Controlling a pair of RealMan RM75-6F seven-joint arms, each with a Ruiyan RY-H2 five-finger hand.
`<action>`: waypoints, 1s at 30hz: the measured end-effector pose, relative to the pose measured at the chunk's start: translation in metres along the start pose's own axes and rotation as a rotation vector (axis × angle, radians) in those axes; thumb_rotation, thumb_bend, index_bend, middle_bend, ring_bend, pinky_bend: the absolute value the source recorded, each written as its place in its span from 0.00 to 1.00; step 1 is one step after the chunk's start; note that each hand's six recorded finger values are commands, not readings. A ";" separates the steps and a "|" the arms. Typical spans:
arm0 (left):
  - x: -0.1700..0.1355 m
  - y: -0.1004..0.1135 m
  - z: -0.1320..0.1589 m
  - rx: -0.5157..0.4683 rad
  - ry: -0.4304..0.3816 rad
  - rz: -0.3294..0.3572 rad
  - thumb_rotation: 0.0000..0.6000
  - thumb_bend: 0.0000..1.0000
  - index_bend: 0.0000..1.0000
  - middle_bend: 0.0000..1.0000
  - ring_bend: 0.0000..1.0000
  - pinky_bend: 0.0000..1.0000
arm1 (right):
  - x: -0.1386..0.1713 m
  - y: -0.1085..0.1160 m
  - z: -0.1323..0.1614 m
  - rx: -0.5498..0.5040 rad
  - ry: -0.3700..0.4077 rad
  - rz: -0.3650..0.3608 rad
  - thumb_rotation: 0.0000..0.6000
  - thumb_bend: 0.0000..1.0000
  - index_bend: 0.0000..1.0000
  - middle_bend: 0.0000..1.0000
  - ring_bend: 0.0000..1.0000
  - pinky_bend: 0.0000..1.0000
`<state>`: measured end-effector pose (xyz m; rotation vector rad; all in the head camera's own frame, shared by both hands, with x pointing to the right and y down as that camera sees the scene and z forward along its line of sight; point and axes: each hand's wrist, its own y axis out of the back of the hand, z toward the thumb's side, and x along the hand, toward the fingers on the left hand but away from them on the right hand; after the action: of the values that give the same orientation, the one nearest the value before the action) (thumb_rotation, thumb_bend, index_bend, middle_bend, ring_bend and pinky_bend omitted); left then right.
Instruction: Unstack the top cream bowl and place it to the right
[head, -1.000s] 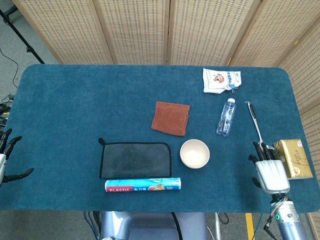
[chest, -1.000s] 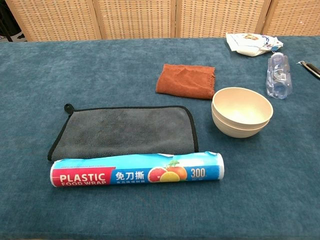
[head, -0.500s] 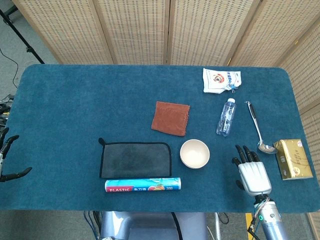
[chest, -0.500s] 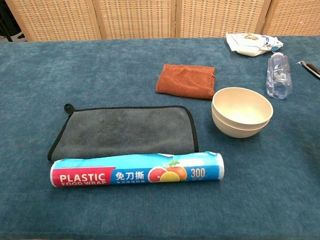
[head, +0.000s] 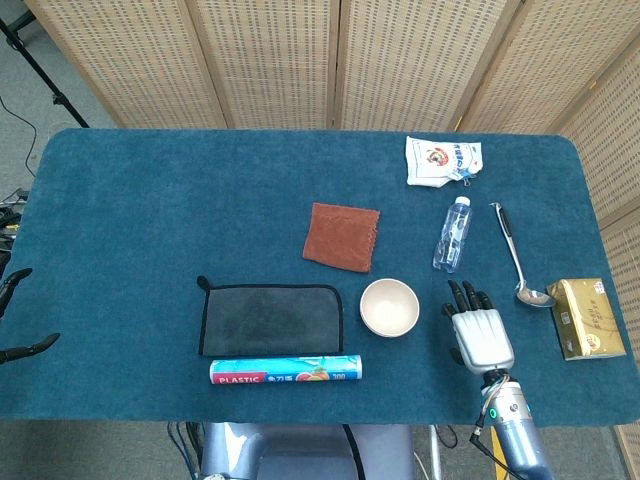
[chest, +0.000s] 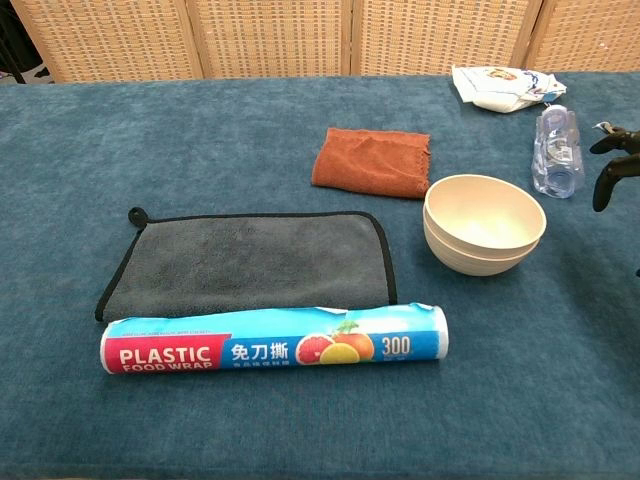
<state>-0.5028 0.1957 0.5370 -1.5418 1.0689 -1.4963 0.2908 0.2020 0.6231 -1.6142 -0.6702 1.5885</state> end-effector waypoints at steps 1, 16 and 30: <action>0.000 0.000 0.000 -0.002 0.000 0.001 0.72 0.00 0.17 0.00 0.00 0.00 | -0.002 -0.001 0.001 0.000 -0.003 0.002 1.00 0.21 0.35 0.08 0.07 0.17; -0.002 0.005 0.000 -0.025 0.002 0.008 0.72 0.00 0.17 0.00 0.00 0.00 | -0.014 0.007 0.001 0.036 -0.053 -0.003 1.00 0.21 0.35 0.08 0.07 0.17; -0.001 0.009 -0.004 -0.055 0.015 0.009 0.72 0.00 0.17 0.00 0.00 0.00 | 0.004 0.029 0.031 0.039 -0.002 -0.017 1.00 0.21 0.35 0.08 0.08 0.17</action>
<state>-0.5074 0.1937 0.5287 -1.5637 1.1325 -1.4859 0.2563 0.1935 0.5993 -1.5746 -0.6484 1.5823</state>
